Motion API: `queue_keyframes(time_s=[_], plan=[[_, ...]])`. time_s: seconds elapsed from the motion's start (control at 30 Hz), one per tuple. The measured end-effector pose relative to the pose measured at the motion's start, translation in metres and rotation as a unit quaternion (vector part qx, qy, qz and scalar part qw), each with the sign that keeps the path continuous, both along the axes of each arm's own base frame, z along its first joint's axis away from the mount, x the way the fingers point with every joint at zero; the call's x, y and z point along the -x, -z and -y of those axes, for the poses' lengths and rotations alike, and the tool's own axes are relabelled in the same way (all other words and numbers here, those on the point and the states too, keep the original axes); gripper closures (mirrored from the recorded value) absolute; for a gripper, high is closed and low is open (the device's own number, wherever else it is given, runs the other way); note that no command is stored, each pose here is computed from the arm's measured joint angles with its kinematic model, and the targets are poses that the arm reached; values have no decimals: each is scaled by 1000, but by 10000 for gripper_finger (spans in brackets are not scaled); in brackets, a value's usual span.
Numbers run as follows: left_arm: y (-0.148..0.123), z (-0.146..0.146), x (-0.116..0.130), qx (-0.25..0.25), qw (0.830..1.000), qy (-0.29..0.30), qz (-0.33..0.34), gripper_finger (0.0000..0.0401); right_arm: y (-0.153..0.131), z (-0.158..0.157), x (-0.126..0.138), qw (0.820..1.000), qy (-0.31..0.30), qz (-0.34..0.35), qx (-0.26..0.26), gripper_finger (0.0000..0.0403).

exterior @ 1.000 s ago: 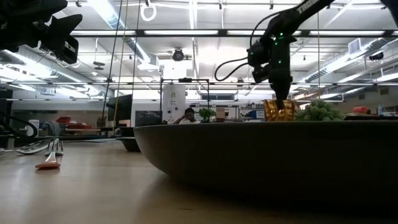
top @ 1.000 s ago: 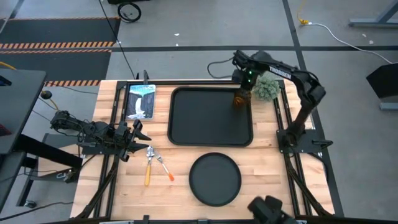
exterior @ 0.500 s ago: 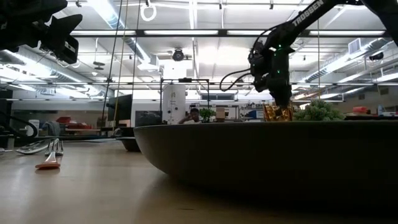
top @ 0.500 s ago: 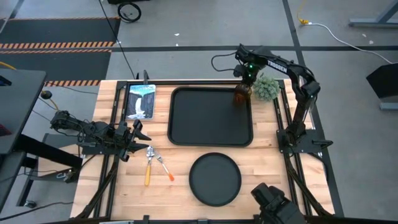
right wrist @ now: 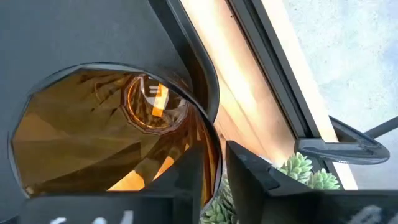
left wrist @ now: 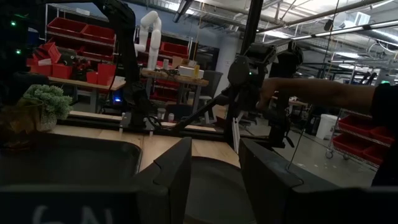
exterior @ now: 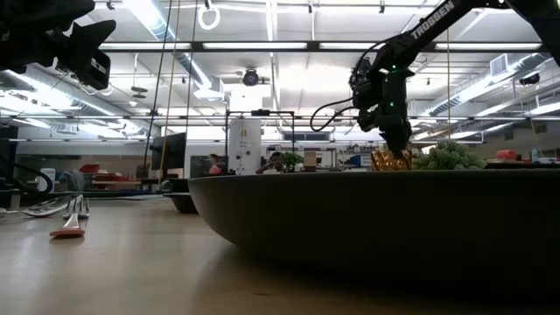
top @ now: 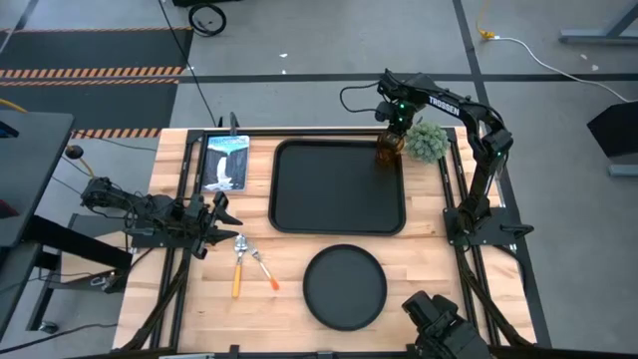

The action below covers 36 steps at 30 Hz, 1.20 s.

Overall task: Pick and place plate/cup/fork/spoon on tray
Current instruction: Put the black plate on the black tray

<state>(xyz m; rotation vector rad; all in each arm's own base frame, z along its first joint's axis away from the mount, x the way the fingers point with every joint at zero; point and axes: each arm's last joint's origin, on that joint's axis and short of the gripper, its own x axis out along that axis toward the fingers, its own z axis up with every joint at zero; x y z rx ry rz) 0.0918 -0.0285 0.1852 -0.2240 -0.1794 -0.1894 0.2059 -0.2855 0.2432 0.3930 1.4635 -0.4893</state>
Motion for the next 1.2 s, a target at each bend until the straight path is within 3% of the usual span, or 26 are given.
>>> queue_keyframes(time_s=[0.57,0.93,1.2], plan=[[0,0,0,0,1000,0,0,259,-3,-3,1,1000,6,-8,-12,224],[0,0,0,0,1000,0,0,259,-61,3,-8,999,3,35,38,215],[0,0,0,0,1000,0,0,259,-96,-22,-26,995,-14,76,59,215]])
